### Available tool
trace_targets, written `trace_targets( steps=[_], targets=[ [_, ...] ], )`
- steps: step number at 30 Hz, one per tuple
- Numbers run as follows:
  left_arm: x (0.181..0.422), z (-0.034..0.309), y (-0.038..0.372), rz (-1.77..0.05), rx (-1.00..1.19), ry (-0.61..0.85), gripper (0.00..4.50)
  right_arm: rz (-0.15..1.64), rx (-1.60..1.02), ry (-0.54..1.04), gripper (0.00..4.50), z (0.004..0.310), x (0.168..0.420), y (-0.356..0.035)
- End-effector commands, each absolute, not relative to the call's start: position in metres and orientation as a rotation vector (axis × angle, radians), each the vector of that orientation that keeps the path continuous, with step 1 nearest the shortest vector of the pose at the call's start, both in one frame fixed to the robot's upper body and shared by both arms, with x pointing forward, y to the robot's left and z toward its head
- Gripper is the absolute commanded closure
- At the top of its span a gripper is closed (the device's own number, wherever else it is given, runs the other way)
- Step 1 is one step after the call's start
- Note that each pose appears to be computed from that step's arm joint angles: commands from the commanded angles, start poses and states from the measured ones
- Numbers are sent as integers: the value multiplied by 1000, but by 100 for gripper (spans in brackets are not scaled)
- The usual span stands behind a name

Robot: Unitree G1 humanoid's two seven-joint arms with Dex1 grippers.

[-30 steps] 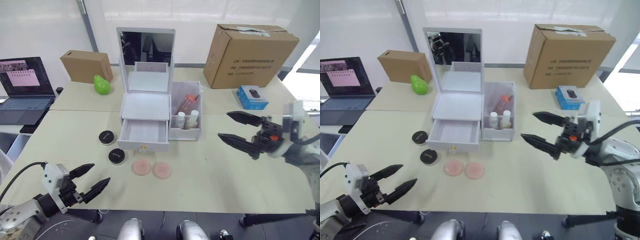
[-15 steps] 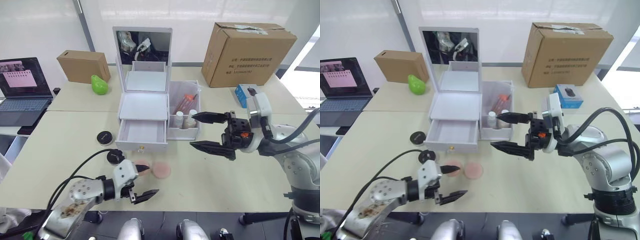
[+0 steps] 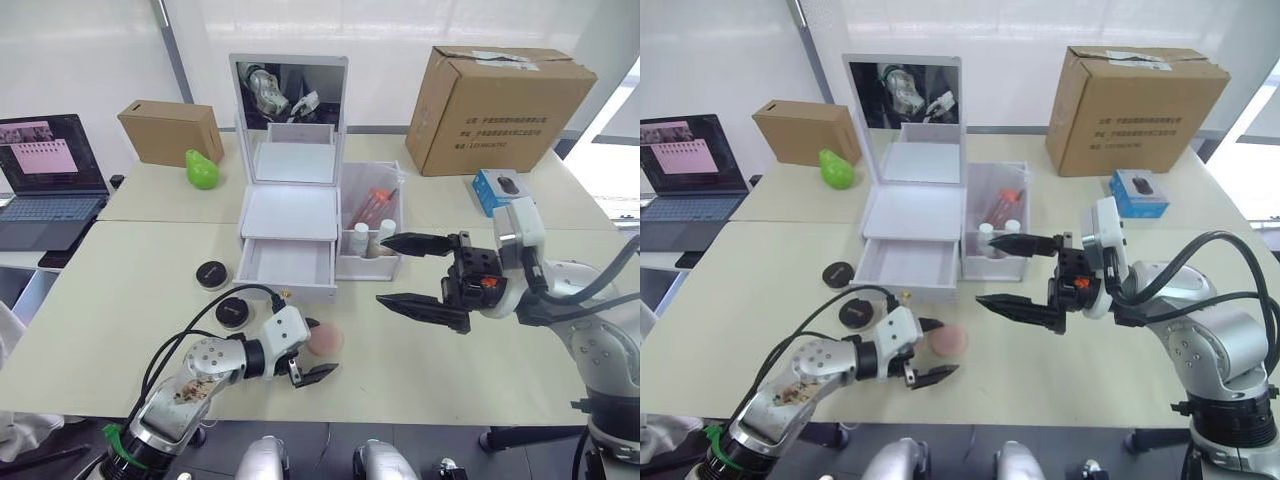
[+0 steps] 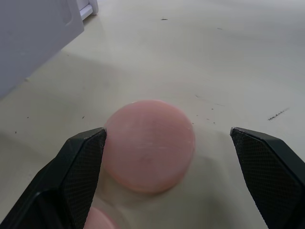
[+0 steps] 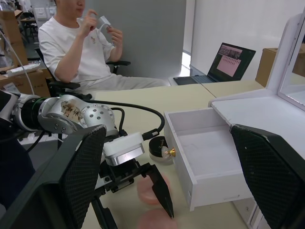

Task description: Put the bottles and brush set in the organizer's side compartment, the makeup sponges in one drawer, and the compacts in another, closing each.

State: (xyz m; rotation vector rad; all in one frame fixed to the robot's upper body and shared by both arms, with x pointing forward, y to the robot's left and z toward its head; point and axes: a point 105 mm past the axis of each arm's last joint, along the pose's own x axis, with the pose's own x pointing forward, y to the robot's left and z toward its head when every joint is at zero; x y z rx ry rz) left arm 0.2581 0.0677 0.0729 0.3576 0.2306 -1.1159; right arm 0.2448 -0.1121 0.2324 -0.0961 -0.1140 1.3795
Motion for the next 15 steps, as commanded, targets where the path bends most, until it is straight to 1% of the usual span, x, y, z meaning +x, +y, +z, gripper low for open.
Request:
trace_targets(
  steps=[1, 6, 7, 8, 15],
  targets=[
    [261, 65, 65, -1108, 371, 260, 4, 1375, -113, -159, 0, 243, 239, -114],
    [256, 62, 63, -1126, 333, 289, 4, 1364, -116, -157, 0, 243, 239, -115],
    [256, 62, 63, -1125, 327, 289, 43, 1363, -117, -157, 0, 243, 239, -115],
    [255, 63, 63, -1129, 322, 290, 58, 1361, -117, -158, 0, 244, 239, -115],
    [253, 69, 61, -1148, 324, 249, 287, 1353, -118, -153, 0, 241, 241, -115]
  ],
)
